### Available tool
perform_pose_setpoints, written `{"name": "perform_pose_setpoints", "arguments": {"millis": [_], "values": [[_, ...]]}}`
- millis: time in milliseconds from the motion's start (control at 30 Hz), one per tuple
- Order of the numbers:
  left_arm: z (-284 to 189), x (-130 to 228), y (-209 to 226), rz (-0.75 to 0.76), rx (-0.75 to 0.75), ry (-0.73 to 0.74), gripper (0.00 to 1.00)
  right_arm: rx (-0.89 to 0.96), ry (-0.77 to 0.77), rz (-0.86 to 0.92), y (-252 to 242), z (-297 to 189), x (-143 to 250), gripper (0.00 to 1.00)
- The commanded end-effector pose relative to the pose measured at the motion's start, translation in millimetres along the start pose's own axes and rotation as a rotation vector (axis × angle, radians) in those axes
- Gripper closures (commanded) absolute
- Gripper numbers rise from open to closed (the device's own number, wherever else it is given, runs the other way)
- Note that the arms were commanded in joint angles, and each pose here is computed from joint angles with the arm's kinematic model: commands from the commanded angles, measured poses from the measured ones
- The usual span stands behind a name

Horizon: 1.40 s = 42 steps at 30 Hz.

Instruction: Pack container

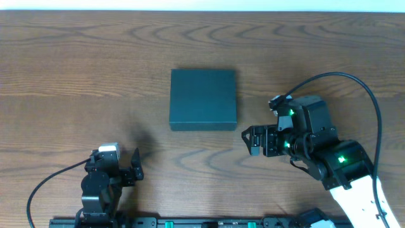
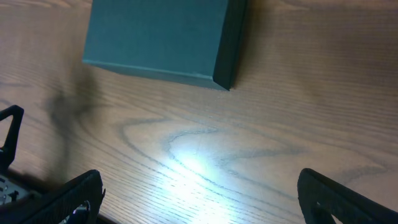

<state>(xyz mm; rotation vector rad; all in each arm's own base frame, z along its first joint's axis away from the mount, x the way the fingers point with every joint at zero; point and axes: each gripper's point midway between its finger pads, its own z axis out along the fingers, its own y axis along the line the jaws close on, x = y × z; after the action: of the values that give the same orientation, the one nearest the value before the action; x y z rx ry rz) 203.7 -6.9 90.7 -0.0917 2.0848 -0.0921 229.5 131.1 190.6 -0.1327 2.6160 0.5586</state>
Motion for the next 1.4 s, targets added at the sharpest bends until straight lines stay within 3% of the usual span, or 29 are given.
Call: {"name": "perform_pose_setpoints", "arguments": {"millis": [0,633,800,1000,1167,1367], "values": [[0.9,0.4,2.0,-0.018,-0.008,-0.006,0.05,0.0,-0.002,0.02,-1.1,-0.6,-0.6,0.01],[0.9,0.3,2.0,-0.018,-0.008,-0.006,0.05,-0.004,-0.004,0.012,0.7,-1.5,0.6,0.01],[0.9,0.3,2.0,-0.018,-0.008,-0.006,0.04,0.211,-0.15,-0.281,-31.3,-27.9,-14.6,0.01],[0.9,0.3,2.0,-0.018,-0.008,-0.006,0.05,0.433,-0.43,-0.353,-75.2,-58.6,-17.3,0.01],[0.9,0.3,2.0,-0.018,-0.008,-0.006,0.05,0.391,-0.582,-0.341,-88.3,-33.7,4.5,0.01],[0.9,0.3,2.0,-0.018,-0.008,-0.006,0.05,0.305,-0.603,-0.367,-93.1,6.0,34.7,0.01]]}}
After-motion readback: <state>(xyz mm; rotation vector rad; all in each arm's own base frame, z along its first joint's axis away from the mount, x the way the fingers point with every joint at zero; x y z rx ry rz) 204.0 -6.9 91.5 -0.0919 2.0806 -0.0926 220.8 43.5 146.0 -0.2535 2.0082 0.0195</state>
